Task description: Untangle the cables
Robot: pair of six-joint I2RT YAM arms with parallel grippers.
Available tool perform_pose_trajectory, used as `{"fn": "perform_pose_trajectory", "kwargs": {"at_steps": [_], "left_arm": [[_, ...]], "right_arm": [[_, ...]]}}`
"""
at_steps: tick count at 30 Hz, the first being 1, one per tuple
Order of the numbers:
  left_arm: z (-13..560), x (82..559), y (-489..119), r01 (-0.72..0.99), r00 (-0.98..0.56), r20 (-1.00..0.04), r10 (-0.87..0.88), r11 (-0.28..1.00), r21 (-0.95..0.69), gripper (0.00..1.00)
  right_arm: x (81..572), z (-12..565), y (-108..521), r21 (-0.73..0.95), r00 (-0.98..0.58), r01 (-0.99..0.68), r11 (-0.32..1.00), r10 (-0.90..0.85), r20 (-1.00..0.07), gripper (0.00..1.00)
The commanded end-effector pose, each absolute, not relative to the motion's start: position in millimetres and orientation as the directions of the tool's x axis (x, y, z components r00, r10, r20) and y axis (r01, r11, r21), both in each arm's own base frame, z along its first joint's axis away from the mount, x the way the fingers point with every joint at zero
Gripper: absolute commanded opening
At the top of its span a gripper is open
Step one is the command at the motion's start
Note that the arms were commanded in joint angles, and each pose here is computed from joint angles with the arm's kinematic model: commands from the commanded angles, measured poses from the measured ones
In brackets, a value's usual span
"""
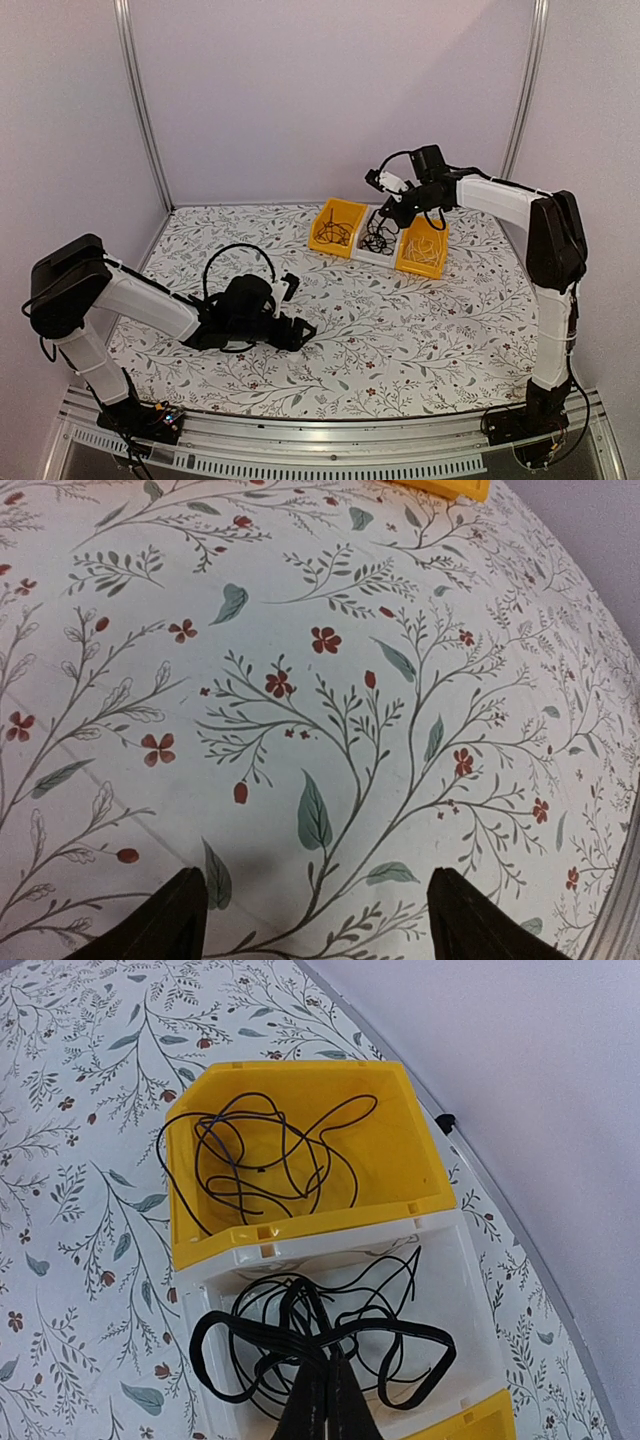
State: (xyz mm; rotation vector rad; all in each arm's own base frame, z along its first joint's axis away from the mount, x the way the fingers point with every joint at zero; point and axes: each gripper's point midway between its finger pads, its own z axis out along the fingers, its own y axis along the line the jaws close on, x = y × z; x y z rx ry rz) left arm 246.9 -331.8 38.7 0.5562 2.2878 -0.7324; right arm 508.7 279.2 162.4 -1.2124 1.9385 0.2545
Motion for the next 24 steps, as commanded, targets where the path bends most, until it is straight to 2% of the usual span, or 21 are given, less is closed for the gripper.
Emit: {"fn": "perform_pose_trajectory", "kwargs": {"at_steps": [1,7,13,17,20,22,24], "left_arm": [[42,244,-336,0.579,-0.675,-0.707,0.21,0.745,-0.331,0.79],[41,243,-335,0.578,-0.679,-0.702,0.216,0.747,-0.329,0.79],[43,242,-335,0.579,-0.679,-0.699,0.222,0.747,-0.326,0.79],[48,241,-333,0.583,-0.676,-0.702,0.224,0.746,-0.323,0.79],[58,243,-335,0.606,-0.653,-0.716,0.247,0.738,-0.297,0.8],[64,251,-333,0.628,-0.611,-0.728,0.31,0.75,-0.208,0.81],[68,259,-326,0.638,-0.579,-0.718,0.387,0.763,-0.103,0.82]], "right_arm": [[517,127,272,-0.258,-0.249,-0.811,0.526,-0.709,-0.66,0.0],[526,101,267,-0.28,-0.28,-0.799,0.533,-0.741,-0.611,0.0],[531,94,268,-0.299,-0.29,-0.79,0.536,-0.755,-0.588,0.06],[531,119,266,-0.323,-0.272,-0.78,0.536,-0.755,-0.596,0.16],[523,136,259,-0.338,-0.268,-0.787,0.517,-0.779,-0.568,0.3],[517,140,250,-0.343,-0.282,-0.788,0.511,-0.795,-0.537,0.39],[510,140,237,-0.327,-0.31,-0.79,0.519,-0.797,-0.518,0.43]]}}
